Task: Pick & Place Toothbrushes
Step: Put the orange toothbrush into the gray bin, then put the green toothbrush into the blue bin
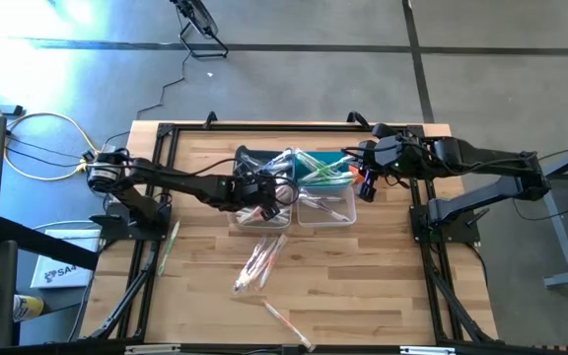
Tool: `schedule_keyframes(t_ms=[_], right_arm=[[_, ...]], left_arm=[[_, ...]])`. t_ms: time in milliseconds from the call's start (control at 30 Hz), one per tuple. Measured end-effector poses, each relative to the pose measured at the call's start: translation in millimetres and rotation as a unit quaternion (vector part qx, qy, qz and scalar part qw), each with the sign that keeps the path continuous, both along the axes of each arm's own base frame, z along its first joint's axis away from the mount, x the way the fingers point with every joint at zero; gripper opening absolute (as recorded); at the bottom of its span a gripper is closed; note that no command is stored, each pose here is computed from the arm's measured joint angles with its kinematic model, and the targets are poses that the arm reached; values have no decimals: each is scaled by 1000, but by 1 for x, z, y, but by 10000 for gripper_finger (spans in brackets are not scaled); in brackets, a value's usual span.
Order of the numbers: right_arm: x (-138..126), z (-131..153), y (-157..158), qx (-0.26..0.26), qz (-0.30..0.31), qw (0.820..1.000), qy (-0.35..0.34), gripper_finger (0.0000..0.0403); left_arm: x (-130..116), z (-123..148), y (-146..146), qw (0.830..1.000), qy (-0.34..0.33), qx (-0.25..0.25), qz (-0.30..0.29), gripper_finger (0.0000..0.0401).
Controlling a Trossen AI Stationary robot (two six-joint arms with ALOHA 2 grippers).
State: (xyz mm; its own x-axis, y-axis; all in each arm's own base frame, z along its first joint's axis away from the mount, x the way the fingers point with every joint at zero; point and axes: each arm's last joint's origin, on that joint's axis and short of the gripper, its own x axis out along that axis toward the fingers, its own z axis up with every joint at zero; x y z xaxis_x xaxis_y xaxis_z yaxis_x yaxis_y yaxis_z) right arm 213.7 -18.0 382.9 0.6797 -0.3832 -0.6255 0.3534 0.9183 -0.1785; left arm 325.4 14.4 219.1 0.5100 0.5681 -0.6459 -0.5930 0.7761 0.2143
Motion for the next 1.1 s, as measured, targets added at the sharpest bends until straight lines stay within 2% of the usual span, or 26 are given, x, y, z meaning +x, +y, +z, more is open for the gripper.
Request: schedule_keyframes(t_ms=[333, 500, 633, 1100], right_arm=[[0, 0, 0, 1, 0, 1000, 0, 3], [0, 0, 0, 1, 1, 1000, 1, 3], [0, 0, 0, 1, 1, 1000, 1, 3], [-1, -1, 0, -1, 3, 1000, 6, 3]], left_arm=[[10, 36, 0, 1000, -16, 10, -11, 156], [1, 30, 0, 999, 35, -2, 0, 156], [-6, 25, -1, 997, 59, -43, 12, 156], [-15, 48, -22, 995, -32, -91, 32, 156]])
